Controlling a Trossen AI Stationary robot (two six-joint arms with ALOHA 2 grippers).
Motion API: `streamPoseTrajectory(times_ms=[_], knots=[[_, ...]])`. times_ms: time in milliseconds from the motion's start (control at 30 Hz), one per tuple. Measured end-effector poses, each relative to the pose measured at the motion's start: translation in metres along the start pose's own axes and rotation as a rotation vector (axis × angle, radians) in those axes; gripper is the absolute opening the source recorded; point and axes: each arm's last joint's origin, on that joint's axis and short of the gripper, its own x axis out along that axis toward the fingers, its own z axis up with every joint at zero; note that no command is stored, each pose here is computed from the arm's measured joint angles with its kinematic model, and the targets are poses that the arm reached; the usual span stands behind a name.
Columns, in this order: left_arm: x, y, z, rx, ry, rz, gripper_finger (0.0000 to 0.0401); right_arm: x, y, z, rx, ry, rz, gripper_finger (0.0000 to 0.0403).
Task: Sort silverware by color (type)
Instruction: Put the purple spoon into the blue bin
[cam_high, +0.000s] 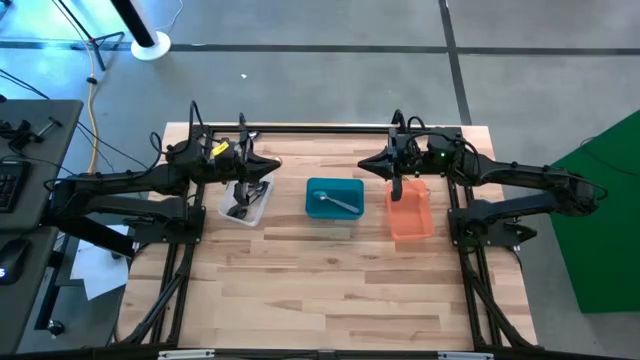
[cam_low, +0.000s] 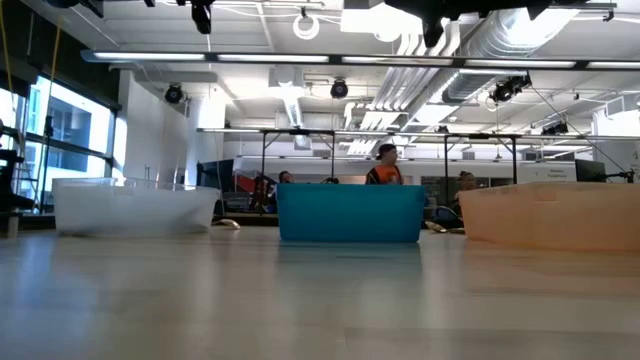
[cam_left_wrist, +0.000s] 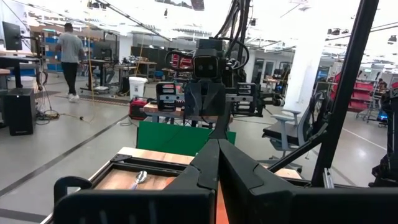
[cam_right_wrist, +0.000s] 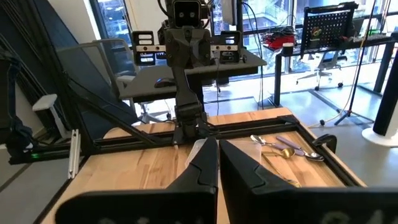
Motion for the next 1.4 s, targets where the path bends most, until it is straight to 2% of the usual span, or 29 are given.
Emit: streamPoseTrajectory(times_ms=[400, 1400], knots=[[0.0001, -0.0001, 0.0000, 0.001, 0.000, 0.000, 0.0000, 0.0000, 0.0000, 0.0000, -0.036, 0.000, 0.000, 0.0000], [0.0001, 0.0002, 0.0001, 0.001, -0.001, 0.008, 0.0000, 0.0000, 0.0003, -0.0043, -0.022, 0.044, 0.019, 0.0000]])
